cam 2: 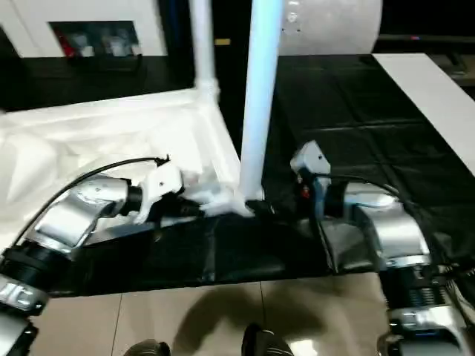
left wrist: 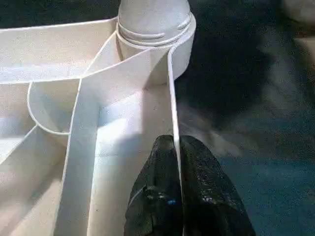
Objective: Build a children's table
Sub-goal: Rotate leg to tighten
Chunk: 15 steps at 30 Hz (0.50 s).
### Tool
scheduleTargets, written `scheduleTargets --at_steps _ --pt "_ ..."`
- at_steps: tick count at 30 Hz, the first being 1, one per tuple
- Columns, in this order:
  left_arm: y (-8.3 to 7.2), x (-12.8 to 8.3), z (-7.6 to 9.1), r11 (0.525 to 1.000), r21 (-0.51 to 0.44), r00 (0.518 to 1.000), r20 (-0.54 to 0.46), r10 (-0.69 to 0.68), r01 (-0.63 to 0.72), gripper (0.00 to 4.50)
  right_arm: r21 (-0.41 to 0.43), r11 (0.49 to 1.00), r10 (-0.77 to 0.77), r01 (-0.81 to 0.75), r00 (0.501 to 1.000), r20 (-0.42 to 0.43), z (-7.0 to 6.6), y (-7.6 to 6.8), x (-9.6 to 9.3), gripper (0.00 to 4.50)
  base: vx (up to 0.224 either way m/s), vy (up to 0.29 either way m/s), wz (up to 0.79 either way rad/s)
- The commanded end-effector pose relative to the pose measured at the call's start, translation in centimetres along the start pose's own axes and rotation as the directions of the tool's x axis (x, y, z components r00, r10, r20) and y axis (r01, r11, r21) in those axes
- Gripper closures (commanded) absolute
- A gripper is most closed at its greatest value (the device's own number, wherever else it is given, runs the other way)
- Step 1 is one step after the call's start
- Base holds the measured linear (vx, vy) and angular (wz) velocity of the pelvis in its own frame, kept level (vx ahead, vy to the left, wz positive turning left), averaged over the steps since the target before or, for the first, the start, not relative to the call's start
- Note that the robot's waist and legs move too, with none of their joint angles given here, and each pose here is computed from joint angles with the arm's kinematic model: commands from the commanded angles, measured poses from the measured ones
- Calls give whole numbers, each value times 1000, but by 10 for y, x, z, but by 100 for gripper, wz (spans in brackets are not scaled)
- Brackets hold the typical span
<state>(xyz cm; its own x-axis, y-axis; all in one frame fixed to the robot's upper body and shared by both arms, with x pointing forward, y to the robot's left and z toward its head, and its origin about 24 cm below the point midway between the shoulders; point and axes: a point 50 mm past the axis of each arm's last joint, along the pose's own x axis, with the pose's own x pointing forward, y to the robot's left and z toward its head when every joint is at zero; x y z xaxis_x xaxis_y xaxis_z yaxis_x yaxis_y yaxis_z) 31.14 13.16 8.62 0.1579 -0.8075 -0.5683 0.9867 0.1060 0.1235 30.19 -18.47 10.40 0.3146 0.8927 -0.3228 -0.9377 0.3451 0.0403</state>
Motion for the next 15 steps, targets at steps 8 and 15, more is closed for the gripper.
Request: scheduleTargets --at_steps 8,15 --pt "-10 1 7 965 130 974 -42 -223 226 450 3 967 255 -255 965 -65 1 7 -2 76 0 0 0" --pt "-11 -1 6 960 138 969 -44 -241 245 450 1 958 286 -286 957 -46 2 9 4 129 0 0 0"
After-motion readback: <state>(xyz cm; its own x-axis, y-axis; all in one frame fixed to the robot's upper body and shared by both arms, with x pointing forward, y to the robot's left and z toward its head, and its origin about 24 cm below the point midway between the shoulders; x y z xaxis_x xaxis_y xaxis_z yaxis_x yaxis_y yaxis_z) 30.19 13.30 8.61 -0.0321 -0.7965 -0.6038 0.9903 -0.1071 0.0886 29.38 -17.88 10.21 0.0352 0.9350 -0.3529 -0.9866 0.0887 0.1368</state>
